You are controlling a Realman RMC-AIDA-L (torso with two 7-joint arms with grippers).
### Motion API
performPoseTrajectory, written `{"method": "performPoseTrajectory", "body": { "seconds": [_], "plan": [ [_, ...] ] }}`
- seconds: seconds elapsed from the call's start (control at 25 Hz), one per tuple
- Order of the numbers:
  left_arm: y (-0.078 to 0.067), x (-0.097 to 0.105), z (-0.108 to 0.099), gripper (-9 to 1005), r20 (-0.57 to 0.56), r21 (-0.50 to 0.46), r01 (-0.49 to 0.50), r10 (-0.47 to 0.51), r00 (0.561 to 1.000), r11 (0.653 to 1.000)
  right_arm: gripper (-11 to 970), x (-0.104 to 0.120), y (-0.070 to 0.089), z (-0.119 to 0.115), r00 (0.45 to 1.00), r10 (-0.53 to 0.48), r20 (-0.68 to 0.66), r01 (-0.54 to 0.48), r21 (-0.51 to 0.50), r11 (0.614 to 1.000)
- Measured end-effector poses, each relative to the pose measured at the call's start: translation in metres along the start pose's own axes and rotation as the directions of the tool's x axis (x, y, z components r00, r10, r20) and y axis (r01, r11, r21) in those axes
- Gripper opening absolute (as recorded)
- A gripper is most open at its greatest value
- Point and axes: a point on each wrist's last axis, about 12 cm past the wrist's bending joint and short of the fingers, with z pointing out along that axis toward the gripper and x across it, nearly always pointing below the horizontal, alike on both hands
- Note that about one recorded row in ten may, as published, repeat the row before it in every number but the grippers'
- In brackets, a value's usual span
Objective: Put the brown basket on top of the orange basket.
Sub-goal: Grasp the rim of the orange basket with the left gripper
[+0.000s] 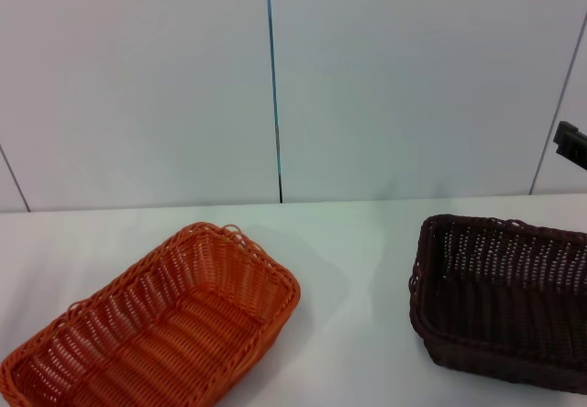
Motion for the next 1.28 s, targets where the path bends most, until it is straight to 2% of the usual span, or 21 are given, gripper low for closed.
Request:
{"method": "performPoseTrajectory", "body": {
  "seconds": [0.16, 0.52, 0.92, 1.16, 1.28],
  "plan": [
    [0.005, 0.0, -0.001, 921, 0.013, -0.016, 0.022, -0.022, 1.0, 1.0, 760, 0.002, -0.003, 0.003, 1.0, -0.004, -0.008, 0.005, 0.012, 1.0],
    [0.006, -0.002, -0.003, 921, 0.019, -0.015, 0.026, -0.025, 1.0, 1.0, 761, 0.007, -0.001, 0.008, 1.0, -0.014, -0.013, 0.014, 0.009, 1.0],
    [0.001, -0.007, 0.004, 921, 0.032, 0.005, 0.021, -0.021, 0.999, 1.0, 760, 0.009, 0.001, 0.01, 1.0, -0.014, -0.017, 0.014, 0.001, 1.0],
    [-0.006, -0.006, 0.004, 920, 0.027, 0.073, 0.003, -0.005, 1.0, 0.997, 760, 0.013, 0.002, 0.013, 1.0, -0.019, -0.025, 0.019, 0.0, 1.0],
    [-0.005, -0.014, -0.003, 920, 0.03, 0.11, 0.014, -0.018, 0.999, 0.994, 760, 0.013, 0.001, 0.014, 0.999, -0.021, -0.026, 0.021, 0.003, 1.0]
  ]
}}
